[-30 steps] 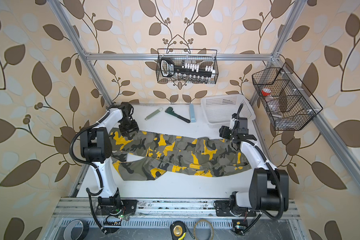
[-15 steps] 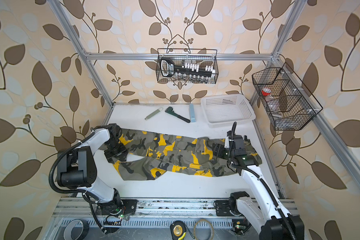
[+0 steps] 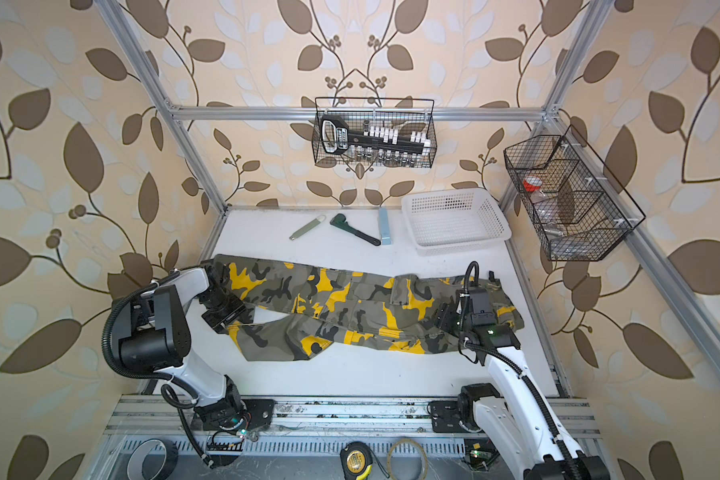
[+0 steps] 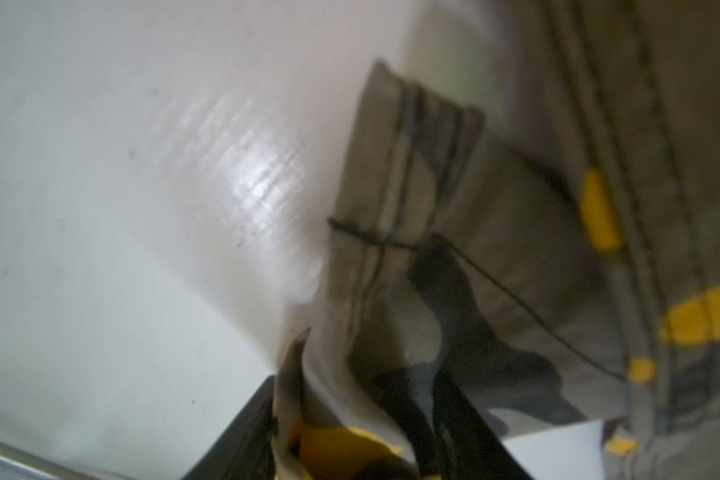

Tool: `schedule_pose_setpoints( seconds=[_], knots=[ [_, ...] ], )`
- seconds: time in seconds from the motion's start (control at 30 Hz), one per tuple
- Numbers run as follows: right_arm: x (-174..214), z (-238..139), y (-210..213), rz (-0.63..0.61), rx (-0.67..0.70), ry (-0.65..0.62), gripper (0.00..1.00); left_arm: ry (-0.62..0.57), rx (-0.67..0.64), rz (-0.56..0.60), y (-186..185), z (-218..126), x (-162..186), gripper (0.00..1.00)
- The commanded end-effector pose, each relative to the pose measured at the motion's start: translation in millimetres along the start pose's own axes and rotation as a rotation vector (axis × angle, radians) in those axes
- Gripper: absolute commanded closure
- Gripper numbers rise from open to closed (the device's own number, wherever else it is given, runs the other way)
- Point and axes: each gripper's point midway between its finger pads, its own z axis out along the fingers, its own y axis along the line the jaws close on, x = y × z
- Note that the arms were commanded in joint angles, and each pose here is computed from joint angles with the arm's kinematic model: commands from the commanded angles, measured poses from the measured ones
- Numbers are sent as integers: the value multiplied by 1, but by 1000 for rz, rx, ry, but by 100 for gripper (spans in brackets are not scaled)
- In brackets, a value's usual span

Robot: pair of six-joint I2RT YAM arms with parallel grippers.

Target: Fold and stack the trousers

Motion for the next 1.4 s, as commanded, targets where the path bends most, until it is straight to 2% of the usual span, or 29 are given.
schedule_pose_setpoints(
  seconds=[0.0,0.07,0.13,0.5,0.77,0.97,1.1,1.27,1.37],
  knots=[
    [14,0,-20,49,72,32,24,14,27,-26,-5,6,0,71],
    [14,0,-21,57,81,34,24,6,27,-17,-6,-3,-1,93],
    [14,0,-21,66,87,40,25,-22,-1,9,-2,-21,-4,100],
    [18,20,-40,91,219,82,24,-239,-88,12,41,-136,10,100],
    [13,32,-58,52,331,87,24,-384,-129,9,61,-187,10,97],
    [1,28,-60,32,355,68,24,-422,-161,15,61,-195,0,95],
    [-17,7,-57,27,378,22,24,-404,-159,33,50,-185,-11,95],
    [-8,-23,-88,163,504,4,20,-370,-135,51,32,-168,-23,95],
    [-5,-26,-99,256,515,-11,20,-345,-143,70,25,-155,-27,95]
  ],
)
